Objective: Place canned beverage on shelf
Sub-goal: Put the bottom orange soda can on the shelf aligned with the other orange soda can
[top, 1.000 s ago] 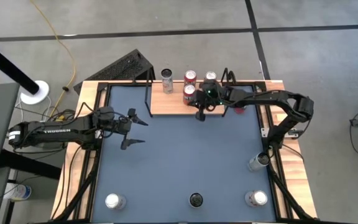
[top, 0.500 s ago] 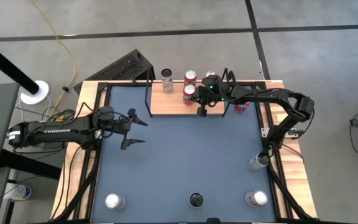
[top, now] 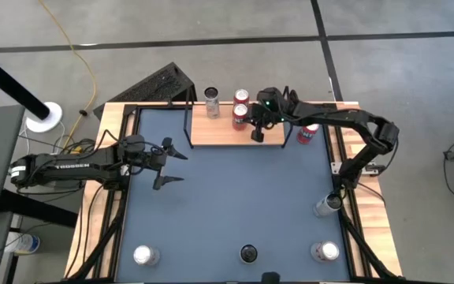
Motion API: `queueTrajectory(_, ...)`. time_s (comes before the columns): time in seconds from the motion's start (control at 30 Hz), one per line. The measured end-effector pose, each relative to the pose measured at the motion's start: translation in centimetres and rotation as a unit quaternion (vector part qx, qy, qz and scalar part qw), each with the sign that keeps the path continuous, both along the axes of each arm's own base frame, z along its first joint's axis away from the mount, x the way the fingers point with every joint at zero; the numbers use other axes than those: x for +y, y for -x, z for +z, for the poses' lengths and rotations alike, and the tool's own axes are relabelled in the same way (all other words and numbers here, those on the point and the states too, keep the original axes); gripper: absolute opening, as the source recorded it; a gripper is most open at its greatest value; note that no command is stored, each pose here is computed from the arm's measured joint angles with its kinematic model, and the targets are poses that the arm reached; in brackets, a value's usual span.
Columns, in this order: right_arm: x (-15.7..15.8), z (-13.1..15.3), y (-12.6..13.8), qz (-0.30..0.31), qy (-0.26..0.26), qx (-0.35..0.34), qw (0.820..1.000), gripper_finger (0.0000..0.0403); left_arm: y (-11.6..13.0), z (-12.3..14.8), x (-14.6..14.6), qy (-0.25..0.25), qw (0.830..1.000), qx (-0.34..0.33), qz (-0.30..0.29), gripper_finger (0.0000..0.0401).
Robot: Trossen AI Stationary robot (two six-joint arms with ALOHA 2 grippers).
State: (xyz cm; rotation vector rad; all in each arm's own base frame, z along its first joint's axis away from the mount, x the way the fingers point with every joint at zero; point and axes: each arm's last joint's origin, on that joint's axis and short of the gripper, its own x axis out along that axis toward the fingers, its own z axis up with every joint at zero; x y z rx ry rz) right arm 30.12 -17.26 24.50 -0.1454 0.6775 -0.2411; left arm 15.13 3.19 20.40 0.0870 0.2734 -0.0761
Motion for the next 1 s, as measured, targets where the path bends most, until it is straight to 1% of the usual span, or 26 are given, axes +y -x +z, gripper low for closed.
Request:
queueTrajectory(0.33,0.64,0.08,0.0,0.008,-0.019,0.033,0.999,0.0,0.0,0.0,0.0,-0.001,1.0,0.0,0.0,0.0364)
queueTrajectory(0.43,0.54,0.26,-0.11,0.007,-0.013,0.023,1.0,0.0,0.0,-0.02,0.0,-0.001,1.0,0.0,0.0,0.0364)
queueTrajectory(0.57,0.33,0.29,-0.05,-0.011,0.009,0.032,0.999,0.0,0.02,-0.06,-0.05,0.004,1.0,0.003,-0.006,0.0364)
queueTrajectory(0.77,0.12,0.31,0.05,-0.01,0.017,0.034,0.999,0.0,0.05,-0.16,-0.07,0.014,1.0,0.008,-0.005,0.0364)
queueTrajectory(0.93,0.11,0.31,0.04,-0.027,0.031,0.042,0.998,0.0,0.05,-0.15,-0.06,0.017,1.0,0.008,-0.002,0.0364)
queueTrajectory(1.0,0.3,0.31,-0.06,-0.023,0.031,0.042,0.998,0.0,0.05,-0.15,-0.05,0.018,1.0,0.009,-0.001,0.0364)
